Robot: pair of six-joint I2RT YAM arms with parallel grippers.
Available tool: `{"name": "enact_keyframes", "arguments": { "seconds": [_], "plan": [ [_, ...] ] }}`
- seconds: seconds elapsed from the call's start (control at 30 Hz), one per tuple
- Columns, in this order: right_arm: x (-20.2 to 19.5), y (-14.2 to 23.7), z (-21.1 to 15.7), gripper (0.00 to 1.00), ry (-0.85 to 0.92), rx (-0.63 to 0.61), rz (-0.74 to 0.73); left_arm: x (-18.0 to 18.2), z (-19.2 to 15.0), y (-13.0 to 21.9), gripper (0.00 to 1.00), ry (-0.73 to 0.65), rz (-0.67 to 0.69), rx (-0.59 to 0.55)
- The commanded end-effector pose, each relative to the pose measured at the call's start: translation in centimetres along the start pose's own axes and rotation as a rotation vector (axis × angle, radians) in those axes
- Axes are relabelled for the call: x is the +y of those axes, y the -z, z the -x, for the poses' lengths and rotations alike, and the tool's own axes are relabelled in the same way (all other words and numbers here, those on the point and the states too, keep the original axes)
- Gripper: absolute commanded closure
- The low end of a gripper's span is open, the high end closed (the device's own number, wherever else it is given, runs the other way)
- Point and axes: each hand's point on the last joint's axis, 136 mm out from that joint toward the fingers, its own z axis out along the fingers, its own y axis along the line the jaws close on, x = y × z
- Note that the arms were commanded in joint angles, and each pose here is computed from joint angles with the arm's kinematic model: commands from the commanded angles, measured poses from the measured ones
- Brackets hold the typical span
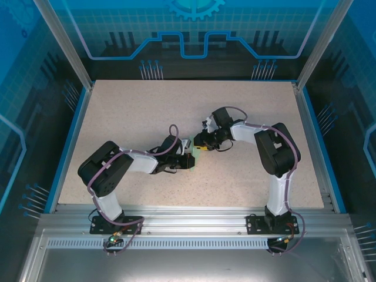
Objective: Fold a paper plane with a square sheet of paper (fold left side to right side)
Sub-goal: Fold the wing for the fifth time at the center of the table.
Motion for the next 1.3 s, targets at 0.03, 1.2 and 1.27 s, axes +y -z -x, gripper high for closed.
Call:
{"name": "enact_keyframes", "arguments": {
  "seconds": [0.03,1.2,1.27],
  "plan": [
    [0.4,-0.8,0.4,0.67,0.031,0.007,-0.001,2.1,-2.1,-0.6,0.92,0.040,0.046,0.060],
    [-4.2,-3.0,-1.2,0.67,-0.056,0.104,-0.170,-1.2,-1.1,5.5,0.66,-0.002,0.001,-0.024],
    [-4.0,-3.0,-1.1,0.67,-0.052,0.104,-0.166,-1.9,-0.7,6.4,0.65,-0.017,-0.007,-0.039]
  ]
}}
